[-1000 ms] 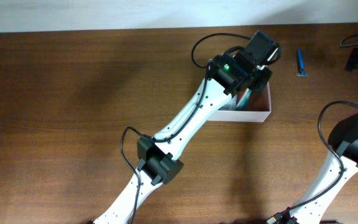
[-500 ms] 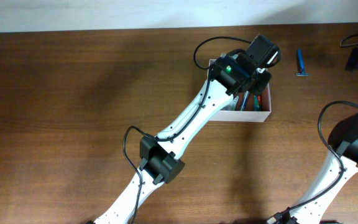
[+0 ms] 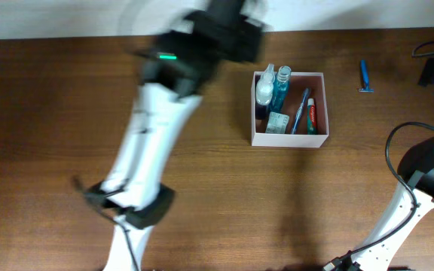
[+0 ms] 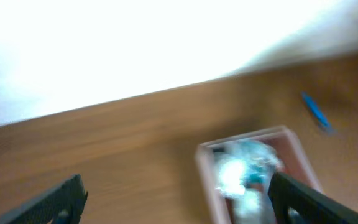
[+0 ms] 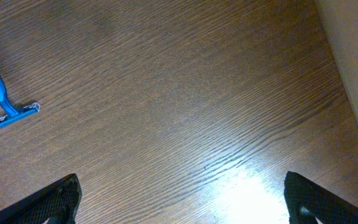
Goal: Pack container
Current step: 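Release the toothpaste in the box and withdraw the left arm, then move the right gripper over the blue razor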
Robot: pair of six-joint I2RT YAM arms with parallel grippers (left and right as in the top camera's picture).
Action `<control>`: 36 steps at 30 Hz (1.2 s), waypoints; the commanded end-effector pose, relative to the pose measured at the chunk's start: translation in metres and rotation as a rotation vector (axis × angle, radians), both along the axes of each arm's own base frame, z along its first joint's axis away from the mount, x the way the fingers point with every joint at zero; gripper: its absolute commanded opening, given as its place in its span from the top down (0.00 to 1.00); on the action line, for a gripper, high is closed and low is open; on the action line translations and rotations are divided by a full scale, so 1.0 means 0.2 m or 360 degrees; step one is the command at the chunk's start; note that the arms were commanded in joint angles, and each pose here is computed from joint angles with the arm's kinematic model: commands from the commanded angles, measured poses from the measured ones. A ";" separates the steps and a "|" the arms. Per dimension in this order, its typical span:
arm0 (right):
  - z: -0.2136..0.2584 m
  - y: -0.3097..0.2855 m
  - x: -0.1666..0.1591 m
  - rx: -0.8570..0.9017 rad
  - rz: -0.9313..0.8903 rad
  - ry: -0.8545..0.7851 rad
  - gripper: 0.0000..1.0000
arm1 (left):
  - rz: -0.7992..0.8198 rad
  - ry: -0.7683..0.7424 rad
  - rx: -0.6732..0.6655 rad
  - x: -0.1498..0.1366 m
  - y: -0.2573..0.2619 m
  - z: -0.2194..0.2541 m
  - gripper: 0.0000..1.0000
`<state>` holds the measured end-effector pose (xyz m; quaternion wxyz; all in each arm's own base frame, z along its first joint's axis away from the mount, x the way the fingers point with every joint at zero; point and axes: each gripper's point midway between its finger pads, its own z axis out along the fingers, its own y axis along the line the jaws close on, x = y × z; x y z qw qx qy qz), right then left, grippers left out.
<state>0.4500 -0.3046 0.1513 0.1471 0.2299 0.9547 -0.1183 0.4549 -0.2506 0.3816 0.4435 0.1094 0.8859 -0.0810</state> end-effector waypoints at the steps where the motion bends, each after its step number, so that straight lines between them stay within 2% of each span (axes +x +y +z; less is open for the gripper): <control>1: 0.01 0.00 0.01 -0.0015 -0.0016 -0.0012 0.01 | 0.0410 0.0046 -0.0037 0.07 0.42 0.02 0.03; 8: 0.01 0.00 0.01 -0.0015 -0.0016 -0.0012 0.01 | 0.0838 0.0343 0.0012 0.11 0.96 -0.21 0.01; 22: 0.01 0.01 0.03 0.0013 -0.0002 -0.0039 0.01 | 0.1192 0.0696 0.0114 0.19 1.49 -0.67 0.01; 28: 0.01 0.20 0.12 0.0333 0.0132 -0.0205 0.01 | 0.1222 0.0756 0.0130 0.19 1.54 -0.77 0.01; 34: 0.09 0.49 0.24 0.0823 0.0333 -0.0473 0.01 | 0.1223 0.0711 0.0113 0.22 1.54 -0.76 0.01; 36: 0.12 0.52 0.27 0.0865 0.0375 -0.0528 0.01 | 0.1223 0.0707 0.0110 0.23 1.54 -0.76 0.01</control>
